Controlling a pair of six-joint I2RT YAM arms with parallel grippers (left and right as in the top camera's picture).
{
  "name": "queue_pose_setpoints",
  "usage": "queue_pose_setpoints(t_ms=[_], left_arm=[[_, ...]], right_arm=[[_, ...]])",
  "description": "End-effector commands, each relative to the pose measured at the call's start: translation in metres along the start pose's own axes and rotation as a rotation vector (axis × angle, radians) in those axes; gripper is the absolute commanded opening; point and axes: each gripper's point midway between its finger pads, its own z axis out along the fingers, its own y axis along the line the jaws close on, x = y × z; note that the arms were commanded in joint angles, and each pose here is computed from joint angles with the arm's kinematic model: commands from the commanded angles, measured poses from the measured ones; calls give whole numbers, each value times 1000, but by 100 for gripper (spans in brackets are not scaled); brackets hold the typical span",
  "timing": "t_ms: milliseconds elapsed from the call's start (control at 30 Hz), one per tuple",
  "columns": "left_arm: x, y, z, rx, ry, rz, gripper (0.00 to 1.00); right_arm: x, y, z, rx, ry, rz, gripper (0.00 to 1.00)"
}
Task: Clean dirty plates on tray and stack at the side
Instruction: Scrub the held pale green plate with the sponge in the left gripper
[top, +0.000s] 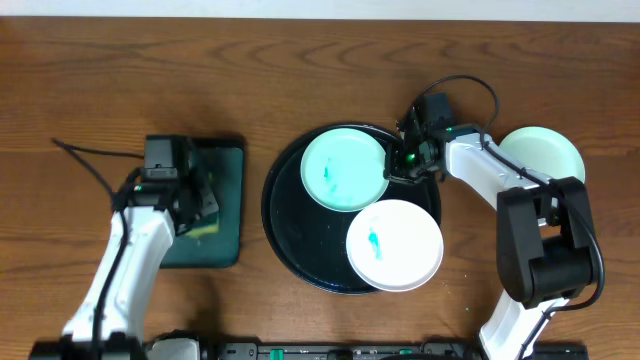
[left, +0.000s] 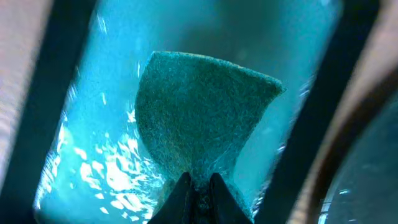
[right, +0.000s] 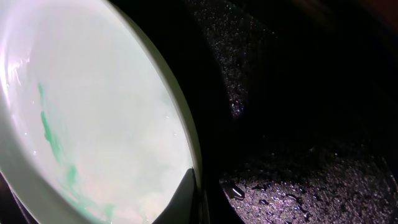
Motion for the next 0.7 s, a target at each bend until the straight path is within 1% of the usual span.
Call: queue_pose_setpoints(t_ms=[0,167,333,533,667], left_arm=[[14,5,10,-34,78,-46,7],[15,8,4,-53,85,-27,7],[2,-7,-16,-31,71,7,7],[-22,-50,-48,40,-10,108,7],[-30,-87,-62,101,-64,190,7]], right_arm=[[7,4,3,0,23,-10,1],[7,4,3,0,23,-10,1],[7,4,3,0,23,-10,1],[6,4,3,-2,19,-12,1],[7,6,3,-3,22,-21,1]])
